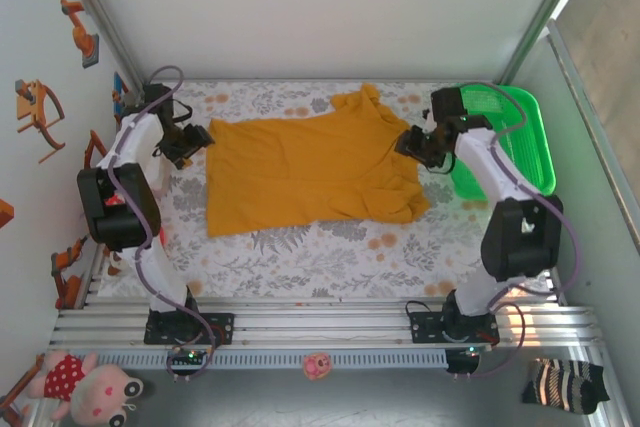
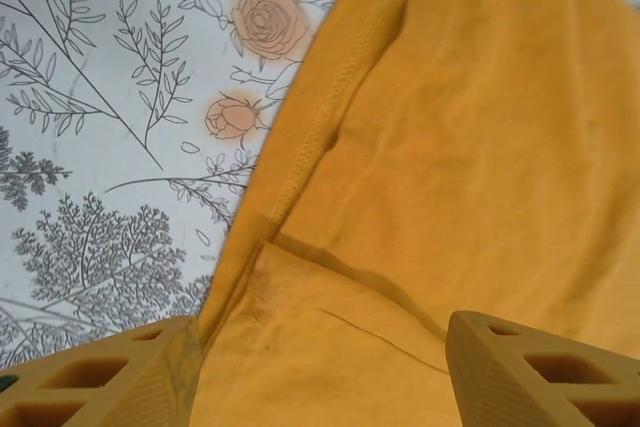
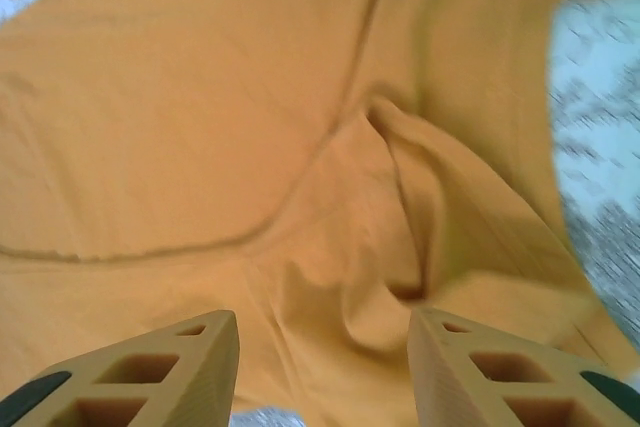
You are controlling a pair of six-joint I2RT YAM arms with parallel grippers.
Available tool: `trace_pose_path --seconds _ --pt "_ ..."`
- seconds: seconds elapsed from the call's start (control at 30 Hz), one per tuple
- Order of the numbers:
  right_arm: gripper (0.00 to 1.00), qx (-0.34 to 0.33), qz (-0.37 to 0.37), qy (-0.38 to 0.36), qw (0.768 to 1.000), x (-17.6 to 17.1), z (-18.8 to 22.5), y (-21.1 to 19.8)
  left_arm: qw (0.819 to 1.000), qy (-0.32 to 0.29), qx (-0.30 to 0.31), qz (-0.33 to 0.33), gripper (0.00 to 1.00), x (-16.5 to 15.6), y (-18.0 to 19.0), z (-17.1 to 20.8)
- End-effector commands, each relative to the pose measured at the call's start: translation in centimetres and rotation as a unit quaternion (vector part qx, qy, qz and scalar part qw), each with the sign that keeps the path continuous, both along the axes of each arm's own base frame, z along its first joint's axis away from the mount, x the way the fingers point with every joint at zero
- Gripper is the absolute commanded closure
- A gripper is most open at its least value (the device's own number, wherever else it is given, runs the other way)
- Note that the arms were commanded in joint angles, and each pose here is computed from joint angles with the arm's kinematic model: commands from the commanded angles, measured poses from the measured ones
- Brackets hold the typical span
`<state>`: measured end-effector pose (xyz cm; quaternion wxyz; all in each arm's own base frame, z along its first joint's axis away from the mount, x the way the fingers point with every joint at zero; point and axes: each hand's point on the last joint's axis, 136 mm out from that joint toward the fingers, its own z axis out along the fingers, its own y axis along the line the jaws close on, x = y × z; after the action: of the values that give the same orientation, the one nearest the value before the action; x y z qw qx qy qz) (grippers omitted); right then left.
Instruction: Fold the inside-out t-shirt
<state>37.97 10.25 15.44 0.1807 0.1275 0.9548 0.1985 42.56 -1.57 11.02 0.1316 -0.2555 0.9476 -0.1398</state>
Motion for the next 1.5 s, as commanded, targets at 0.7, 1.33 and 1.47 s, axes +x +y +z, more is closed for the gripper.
trace_pose_path --seconds 0.7,1.33,1.47 --pt "0.78 0.003 -0.053 0.091 0.994 -1.2 -10.1 -0.4 0.994 0.105 -0.011 -0.011 0.30 -11.9 -6.0 -7.8" --pt "0.40 -0.025 -0.053 0.028 0.998 0.1 -3.3 -2.5 0.997 0.060 0.031 -0.037 0.25 -5.6 -4.1 -4.0" --pt "0.40 -0.021 -0.055 0.059 0.997 -4.5 -5.1 -2.7 0.999 0.045 0.018 -0.005 0.22 -7.4 -3.2 -1.7"
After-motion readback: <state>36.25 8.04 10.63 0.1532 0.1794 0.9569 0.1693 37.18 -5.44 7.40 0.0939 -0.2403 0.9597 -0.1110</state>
